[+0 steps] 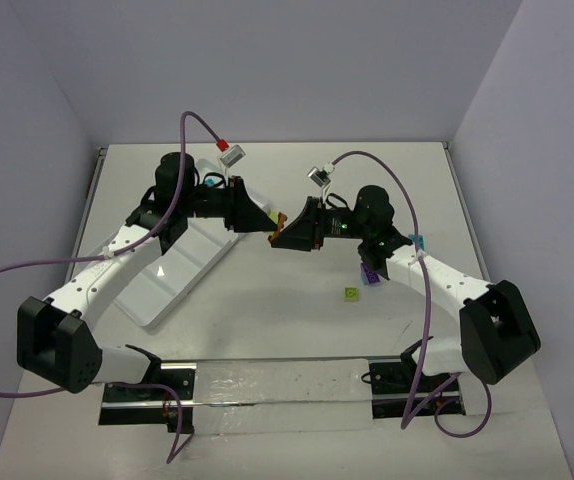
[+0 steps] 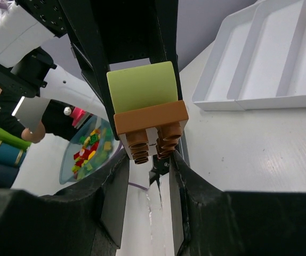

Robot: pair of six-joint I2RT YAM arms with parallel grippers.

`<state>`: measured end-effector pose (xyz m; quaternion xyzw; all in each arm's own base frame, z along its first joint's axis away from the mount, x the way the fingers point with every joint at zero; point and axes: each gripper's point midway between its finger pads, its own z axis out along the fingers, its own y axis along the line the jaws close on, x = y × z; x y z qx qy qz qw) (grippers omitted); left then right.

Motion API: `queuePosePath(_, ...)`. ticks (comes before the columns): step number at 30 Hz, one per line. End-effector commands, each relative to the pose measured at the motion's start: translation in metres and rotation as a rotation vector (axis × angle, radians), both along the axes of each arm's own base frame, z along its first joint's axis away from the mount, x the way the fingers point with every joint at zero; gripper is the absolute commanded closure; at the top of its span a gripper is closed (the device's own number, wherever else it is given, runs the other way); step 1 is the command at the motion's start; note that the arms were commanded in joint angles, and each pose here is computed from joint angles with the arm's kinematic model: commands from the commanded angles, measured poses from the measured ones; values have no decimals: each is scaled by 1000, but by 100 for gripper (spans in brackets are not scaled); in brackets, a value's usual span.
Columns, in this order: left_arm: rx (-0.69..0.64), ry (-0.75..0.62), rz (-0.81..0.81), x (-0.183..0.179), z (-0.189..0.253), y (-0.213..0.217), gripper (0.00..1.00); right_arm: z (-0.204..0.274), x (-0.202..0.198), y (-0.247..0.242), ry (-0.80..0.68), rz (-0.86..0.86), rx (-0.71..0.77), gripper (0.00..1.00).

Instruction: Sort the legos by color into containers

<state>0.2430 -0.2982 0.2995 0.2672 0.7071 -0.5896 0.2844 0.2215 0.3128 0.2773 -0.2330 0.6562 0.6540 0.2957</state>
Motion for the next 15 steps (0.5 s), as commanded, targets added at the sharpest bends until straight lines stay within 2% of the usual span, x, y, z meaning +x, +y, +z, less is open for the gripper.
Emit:
queuePosePath(1, -32, -123, 0, 3, 27, 2, 100, 8, -1, -3, -76, -13, 24, 100)
queuePosePath(15, -8, -127, 59, 11, 25, 22, 100, -13, 18, -17, -78, -146, -93, 100)
